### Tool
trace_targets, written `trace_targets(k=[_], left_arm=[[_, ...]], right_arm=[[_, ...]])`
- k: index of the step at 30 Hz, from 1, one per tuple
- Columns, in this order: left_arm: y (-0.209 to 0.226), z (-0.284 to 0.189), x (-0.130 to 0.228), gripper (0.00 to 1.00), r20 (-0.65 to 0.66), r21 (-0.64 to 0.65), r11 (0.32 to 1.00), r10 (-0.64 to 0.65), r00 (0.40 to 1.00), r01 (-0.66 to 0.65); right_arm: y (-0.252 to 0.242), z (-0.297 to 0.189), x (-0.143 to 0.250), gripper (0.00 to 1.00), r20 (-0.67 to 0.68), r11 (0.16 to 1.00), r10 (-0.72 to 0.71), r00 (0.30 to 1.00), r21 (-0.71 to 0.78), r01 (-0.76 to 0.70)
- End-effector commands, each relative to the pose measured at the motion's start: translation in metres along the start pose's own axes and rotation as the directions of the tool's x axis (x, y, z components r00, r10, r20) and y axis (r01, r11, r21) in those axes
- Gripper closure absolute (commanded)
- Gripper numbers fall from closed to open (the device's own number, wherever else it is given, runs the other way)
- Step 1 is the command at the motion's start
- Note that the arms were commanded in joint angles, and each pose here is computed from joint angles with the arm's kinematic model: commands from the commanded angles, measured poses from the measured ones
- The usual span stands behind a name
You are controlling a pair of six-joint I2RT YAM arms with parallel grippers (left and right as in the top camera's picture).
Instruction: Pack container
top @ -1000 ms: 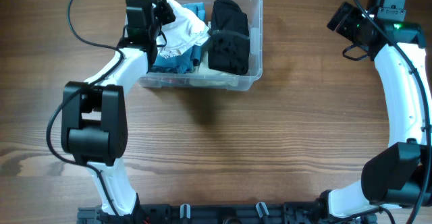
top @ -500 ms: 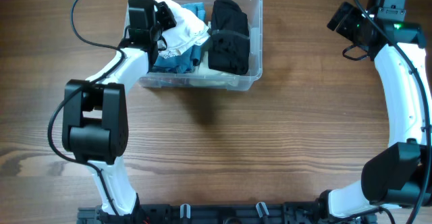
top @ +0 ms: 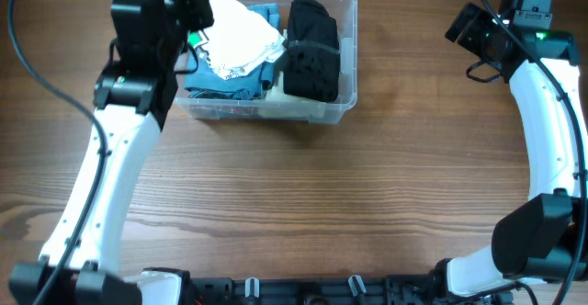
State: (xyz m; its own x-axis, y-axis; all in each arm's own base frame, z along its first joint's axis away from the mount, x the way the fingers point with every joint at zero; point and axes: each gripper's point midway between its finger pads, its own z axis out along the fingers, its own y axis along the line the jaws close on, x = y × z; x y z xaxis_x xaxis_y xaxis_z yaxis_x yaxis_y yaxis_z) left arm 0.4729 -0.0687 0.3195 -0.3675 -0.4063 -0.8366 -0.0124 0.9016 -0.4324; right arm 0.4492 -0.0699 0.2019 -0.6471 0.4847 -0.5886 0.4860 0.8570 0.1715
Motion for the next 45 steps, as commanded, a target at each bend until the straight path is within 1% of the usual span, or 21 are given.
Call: trace_targets(k=[1, 4, 5, 6, 7, 8, 9, 12, 15, 20, 32, 33, 35, 37, 39, 43, 45], left_arm=[[0.008, -0.041, 0.011, 0.56, -0.078, -0.054, 0.999, 0.000, 0.997, -0.004], [0.016, -0.074, 0.029, 0.55, -0.171, -0.097, 0.995, -0.012, 0.985, -0.004], [0.016, -0.087, 0.038, 0.53, -0.213, -0.097, 0.995, -0.018, 0.977, -0.003], [0.015, -0.096, 0.044, 0.40, -0.242, -0.090, 0.996, -0.021, 0.970, -0.001], [0.014, -0.108, 0.052, 0.13, -0.280, -0.082, 0.997, -0.027, 0.960, 0.004], [0.014, -0.118, 0.059, 0.04, -0.308, -0.082, 0.997, -0.031, 0.951, 0.006], [0.017, -0.127, 0.065, 0.00, -0.332, -0.092, 0.996, -0.036, 0.942, 0.005], [0.024, -0.145, 0.081, 0.00, -0.397, -0.129, 0.992, -0.050, 0.917, -0.001], [0.031, -0.153, 0.094, 0.00, -0.449, -0.158, 0.987, -0.065, 0.891, -0.008], [0.033, -0.153, 0.099, 0.00, -0.469, -0.169, 0.985, -0.070, 0.881, -0.011], [0.044, -0.168, 0.121, 0.00, -0.555, -0.217, 0.976, -0.096, 0.826, -0.033], [0.045, -0.168, 0.123, 0.00, -0.563, -0.216, 0.976, -0.090, 0.821, -0.042], [0.046, -0.168, 0.128, 0.00, -0.589, -0.171, 0.980, -0.020, 0.808, -0.101], [0.047, -0.172, 0.130, 0.00, -0.584, -0.156, 0.981, 0.004, 0.812, -0.117], [0.049, -0.180, 0.134, 0.00, -0.559, -0.144, 0.983, 0.013, 0.829, -0.113], [0.054, -0.185, 0.144, 0.00, -0.445, -0.093, 0.990, 0.049, 0.894, -0.101], [0.055, -0.184, 0.147, 0.00, -0.377, -0.051, 0.991, 0.097, 0.921, -0.126]], right_arm=[[0.001, 0.005, 0.003, 0.00, -0.012, 1.000, 0.008, 1.000, -0.001, -0.008], [0.001, 0.005, 0.003, 0.00, -0.012, 1.000, 0.008, 1.000, -0.001, -0.008], [0.001, 0.005, 0.003, 0.00, -0.012, 1.000, 0.008, 1.000, -0.001, -0.008], [0.001, 0.005, 0.003, 0.00, -0.012, 1.000, 0.008, 1.000, -0.001, -0.008], [0.001, 0.005, 0.003, 0.00, -0.012, 1.000, 0.008, 1.000, -0.001, -0.008], [0.001, 0.005, 0.003, 0.00, -0.012, 1.000, 0.008, 1.000, -0.001, -0.008], [0.001, 0.005, 0.003, 0.00, -0.012, 1.000, 0.008, 1.000, -0.001, -0.008], [0.001, 0.005, 0.003, 0.00, -0.012, 1.000, 0.008, 1.000, -0.001, -0.008], [0.001, 0.005, 0.003, 0.00, -0.012, 1.000, 0.008, 1.000, -0.001, -0.008], [0.001, 0.005, 0.003, 0.00, -0.012, 1.000, 0.008, 1.000, -0.001, -0.008], [0.001, 0.005, 0.003, 0.00, -0.012, 1.000, 0.008, 1.000, -0.001, -0.008], [0.001, 0.005, 0.003, 0.00, -0.012, 1.000, 0.008, 1.000, -0.001, -0.008], [0.001, 0.005, 0.003, 0.00, -0.012, 1.000, 0.008, 1.000, -0.001, -0.008], [0.001, 0.005, 0.003, 0.00, -0.012, 1.000, 0.008, 1.000, -0.001, -0.008], [0.001, 0.005, 0.003, 0.00, -0.012, 1.000, 0.008, 1.000, -0.001, -0.008], [0.001, 0.005, 0.003, 0.00, -0.012, 1.000, 0.008, 1.000, -0.001, -0.008], [0.001, 0.005, 0.003, 0.00, -0.012, 1.000, 0.008, 1.000, -0.001, -0.008]])
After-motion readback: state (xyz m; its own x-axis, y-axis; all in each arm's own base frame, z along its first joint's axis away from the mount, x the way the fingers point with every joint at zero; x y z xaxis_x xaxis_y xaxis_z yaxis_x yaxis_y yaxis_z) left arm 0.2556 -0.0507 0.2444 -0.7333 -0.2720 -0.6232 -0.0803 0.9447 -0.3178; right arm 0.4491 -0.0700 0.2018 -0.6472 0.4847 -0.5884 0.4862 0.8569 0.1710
